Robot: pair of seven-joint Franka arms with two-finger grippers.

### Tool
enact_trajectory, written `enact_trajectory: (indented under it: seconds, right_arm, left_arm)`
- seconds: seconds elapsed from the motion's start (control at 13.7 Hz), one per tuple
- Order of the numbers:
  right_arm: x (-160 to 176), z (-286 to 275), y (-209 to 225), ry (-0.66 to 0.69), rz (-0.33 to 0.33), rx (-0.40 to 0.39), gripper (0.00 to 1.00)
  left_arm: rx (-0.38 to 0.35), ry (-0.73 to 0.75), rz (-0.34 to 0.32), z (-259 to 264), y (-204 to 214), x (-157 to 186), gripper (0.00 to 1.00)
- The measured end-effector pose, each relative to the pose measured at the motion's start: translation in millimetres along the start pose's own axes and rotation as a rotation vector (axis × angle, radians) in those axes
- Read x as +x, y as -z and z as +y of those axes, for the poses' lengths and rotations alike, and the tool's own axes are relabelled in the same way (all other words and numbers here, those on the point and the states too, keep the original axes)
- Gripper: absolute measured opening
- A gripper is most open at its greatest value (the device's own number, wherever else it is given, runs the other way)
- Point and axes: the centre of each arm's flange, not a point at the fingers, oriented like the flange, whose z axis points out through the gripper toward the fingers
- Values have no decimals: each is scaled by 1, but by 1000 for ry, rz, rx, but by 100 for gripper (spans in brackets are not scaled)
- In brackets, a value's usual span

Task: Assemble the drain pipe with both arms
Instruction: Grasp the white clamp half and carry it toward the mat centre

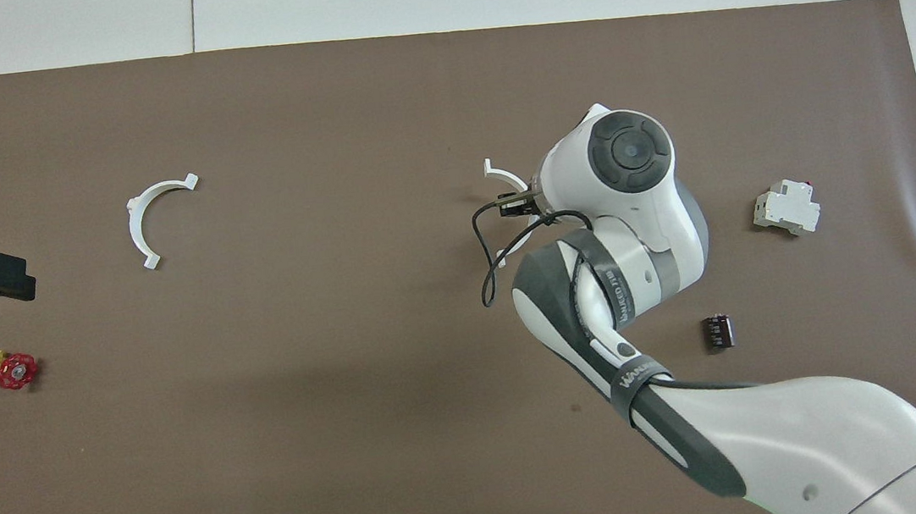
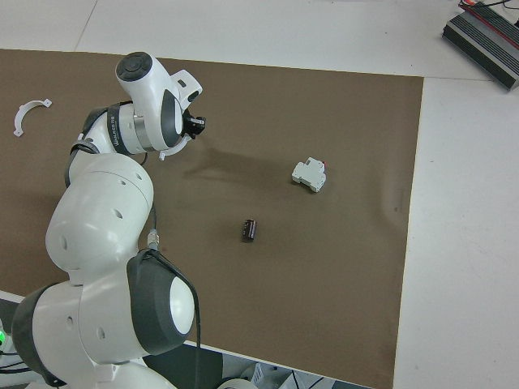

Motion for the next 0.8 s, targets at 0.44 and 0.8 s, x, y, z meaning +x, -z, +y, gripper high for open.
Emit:
enact_trajectory:
  seconds: [0.44, 0.8]
  right_arm:
    - [-34, -56, -20, -26, -11, -53, 21]
    - [-42, -50, -35, -5, -2, -71, 21]
  left_arm:
    - [0, 0, 0, 0, 0, 0, 100]
    - [0, 0, 0, 0, 0, 0, 100]
